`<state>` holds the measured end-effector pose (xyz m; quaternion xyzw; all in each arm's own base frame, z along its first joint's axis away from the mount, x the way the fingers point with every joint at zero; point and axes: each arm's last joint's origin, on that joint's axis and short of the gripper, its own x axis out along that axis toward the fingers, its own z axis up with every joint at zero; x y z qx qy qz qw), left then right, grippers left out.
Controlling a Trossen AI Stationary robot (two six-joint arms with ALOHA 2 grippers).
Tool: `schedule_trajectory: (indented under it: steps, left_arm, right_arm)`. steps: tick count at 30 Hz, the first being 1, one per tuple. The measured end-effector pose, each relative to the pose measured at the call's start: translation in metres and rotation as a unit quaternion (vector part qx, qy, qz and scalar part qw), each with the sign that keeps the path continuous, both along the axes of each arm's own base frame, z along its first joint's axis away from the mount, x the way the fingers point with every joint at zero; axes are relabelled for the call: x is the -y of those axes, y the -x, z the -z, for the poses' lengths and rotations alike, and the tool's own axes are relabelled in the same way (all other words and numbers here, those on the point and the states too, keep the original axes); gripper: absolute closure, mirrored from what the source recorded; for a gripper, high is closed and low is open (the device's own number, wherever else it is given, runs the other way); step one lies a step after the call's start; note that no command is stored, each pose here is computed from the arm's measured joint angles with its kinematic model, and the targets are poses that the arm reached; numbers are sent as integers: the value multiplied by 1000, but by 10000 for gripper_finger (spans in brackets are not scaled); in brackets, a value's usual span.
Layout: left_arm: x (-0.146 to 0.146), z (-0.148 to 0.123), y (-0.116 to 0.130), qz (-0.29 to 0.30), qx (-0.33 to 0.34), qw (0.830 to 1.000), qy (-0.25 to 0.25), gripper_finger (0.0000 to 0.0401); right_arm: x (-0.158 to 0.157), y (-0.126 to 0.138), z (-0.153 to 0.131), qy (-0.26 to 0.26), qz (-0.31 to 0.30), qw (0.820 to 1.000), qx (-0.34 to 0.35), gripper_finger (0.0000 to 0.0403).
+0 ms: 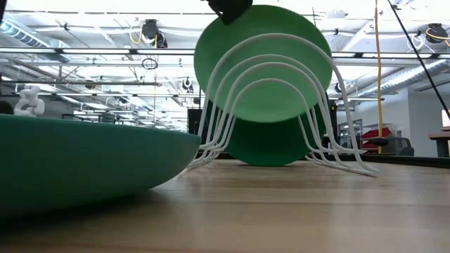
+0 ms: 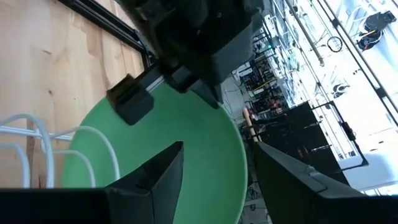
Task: Sort dishes
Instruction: Put the light green plate into the dish rack
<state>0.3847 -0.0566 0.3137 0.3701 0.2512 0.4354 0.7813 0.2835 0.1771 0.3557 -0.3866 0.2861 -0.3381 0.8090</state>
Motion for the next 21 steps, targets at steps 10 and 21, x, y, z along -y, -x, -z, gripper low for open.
schedule_trajectory:
  steps: [10, 21]
  left_arm:
    - [2, 19, -10, 8, -24, 1000, 0, 401]
    - [1, 37, -18, 16, -29, 999, 12, 393]
  right_arm:
    - [0, 0, 0, 0, 0, 1000, -1, 216]
    - [0, 0, 0, 0, 0, 1000, 0, 216]
